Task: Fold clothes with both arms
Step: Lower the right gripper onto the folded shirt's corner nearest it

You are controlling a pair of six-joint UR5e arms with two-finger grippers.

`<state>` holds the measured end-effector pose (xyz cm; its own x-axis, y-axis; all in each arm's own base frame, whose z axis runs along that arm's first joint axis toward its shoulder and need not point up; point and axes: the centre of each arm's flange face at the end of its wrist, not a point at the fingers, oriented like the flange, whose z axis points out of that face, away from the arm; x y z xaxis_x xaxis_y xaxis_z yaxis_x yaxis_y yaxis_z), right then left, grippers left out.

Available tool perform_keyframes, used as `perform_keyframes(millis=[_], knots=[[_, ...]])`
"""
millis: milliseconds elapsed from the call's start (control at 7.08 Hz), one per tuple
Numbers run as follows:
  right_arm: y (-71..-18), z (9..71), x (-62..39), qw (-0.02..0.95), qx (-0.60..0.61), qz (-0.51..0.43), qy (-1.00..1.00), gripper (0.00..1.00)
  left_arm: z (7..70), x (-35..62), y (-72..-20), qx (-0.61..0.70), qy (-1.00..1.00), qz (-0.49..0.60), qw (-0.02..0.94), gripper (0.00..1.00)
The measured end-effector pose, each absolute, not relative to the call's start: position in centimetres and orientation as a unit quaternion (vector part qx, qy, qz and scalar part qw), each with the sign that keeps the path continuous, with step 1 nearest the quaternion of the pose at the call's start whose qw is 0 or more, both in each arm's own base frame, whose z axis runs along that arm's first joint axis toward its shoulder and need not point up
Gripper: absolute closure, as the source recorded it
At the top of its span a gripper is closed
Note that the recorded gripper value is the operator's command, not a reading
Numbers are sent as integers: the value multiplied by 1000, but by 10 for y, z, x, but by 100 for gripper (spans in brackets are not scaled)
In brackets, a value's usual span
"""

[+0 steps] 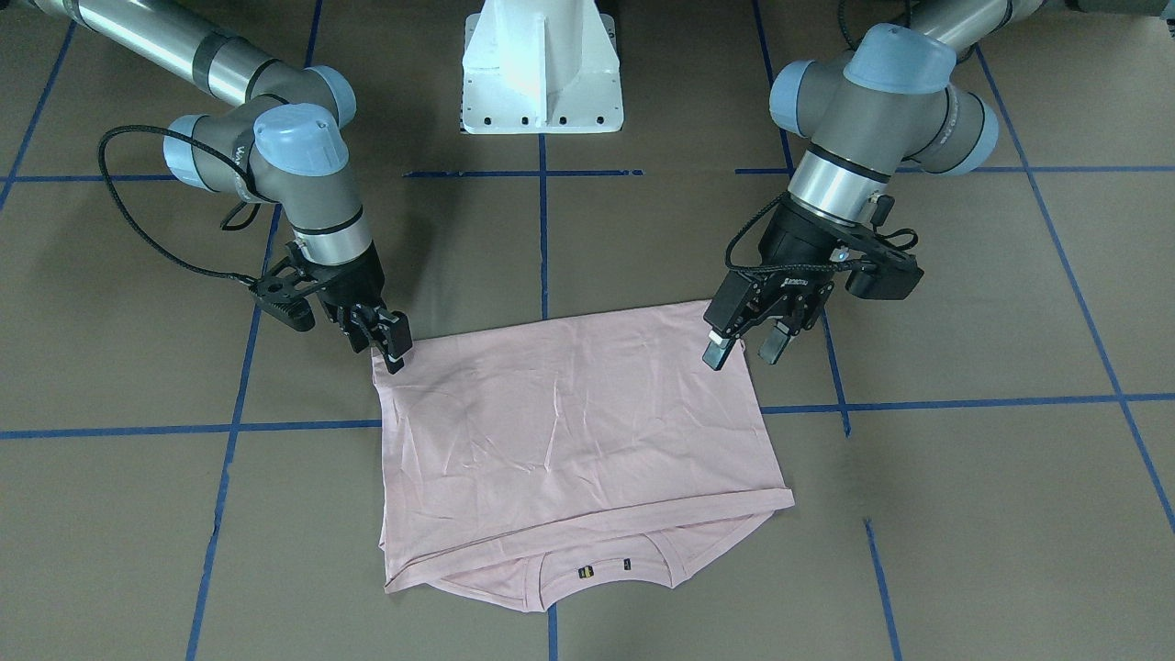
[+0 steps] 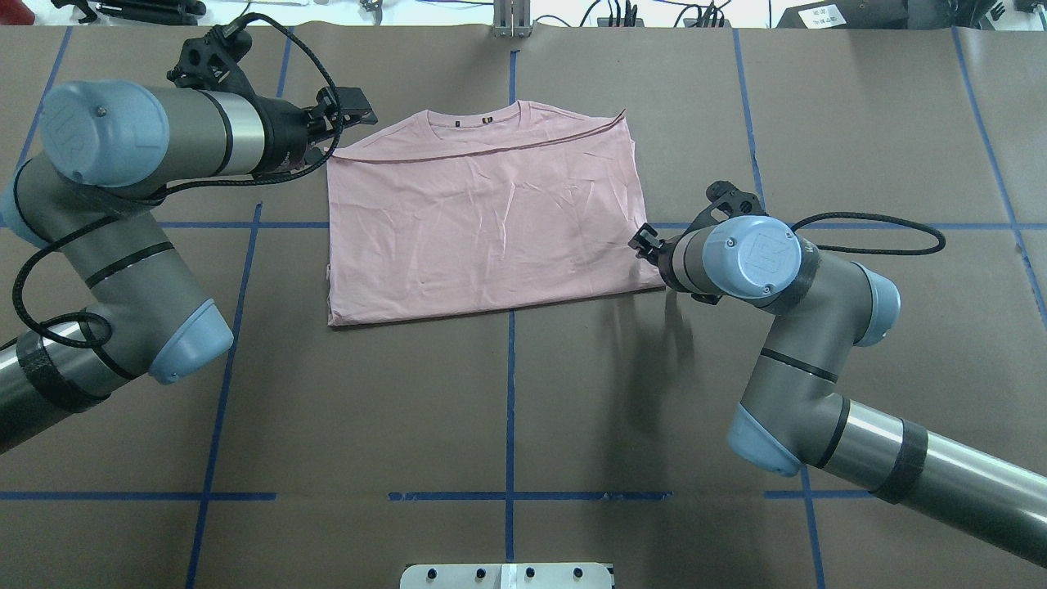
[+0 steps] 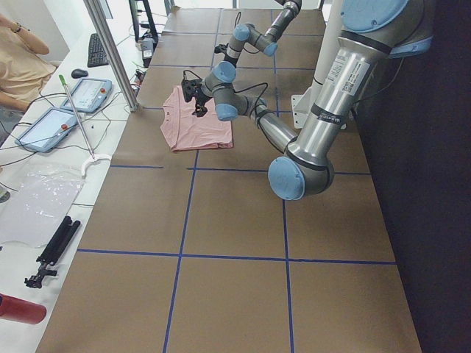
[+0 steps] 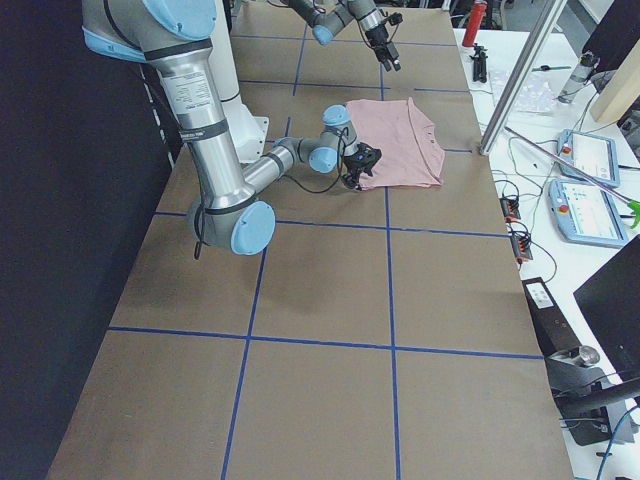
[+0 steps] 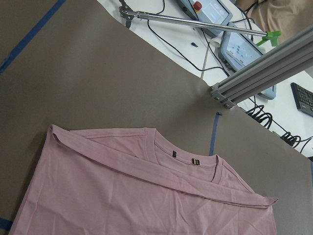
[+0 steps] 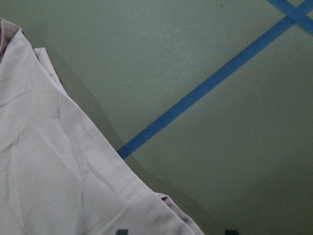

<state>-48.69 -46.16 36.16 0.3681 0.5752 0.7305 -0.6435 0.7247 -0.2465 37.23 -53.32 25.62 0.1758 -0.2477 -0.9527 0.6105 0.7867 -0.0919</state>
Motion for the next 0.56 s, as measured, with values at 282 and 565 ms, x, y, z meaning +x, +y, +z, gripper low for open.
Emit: perform_keyframes(millis=[282,565], knots=[[-459,365,-490,828,39,368,-421,43,255,372,-533,153,577,-292,747,0],[-457,366,-492,829,38,366,-420,100,253,371,-532,151,580,-297,744,0]])
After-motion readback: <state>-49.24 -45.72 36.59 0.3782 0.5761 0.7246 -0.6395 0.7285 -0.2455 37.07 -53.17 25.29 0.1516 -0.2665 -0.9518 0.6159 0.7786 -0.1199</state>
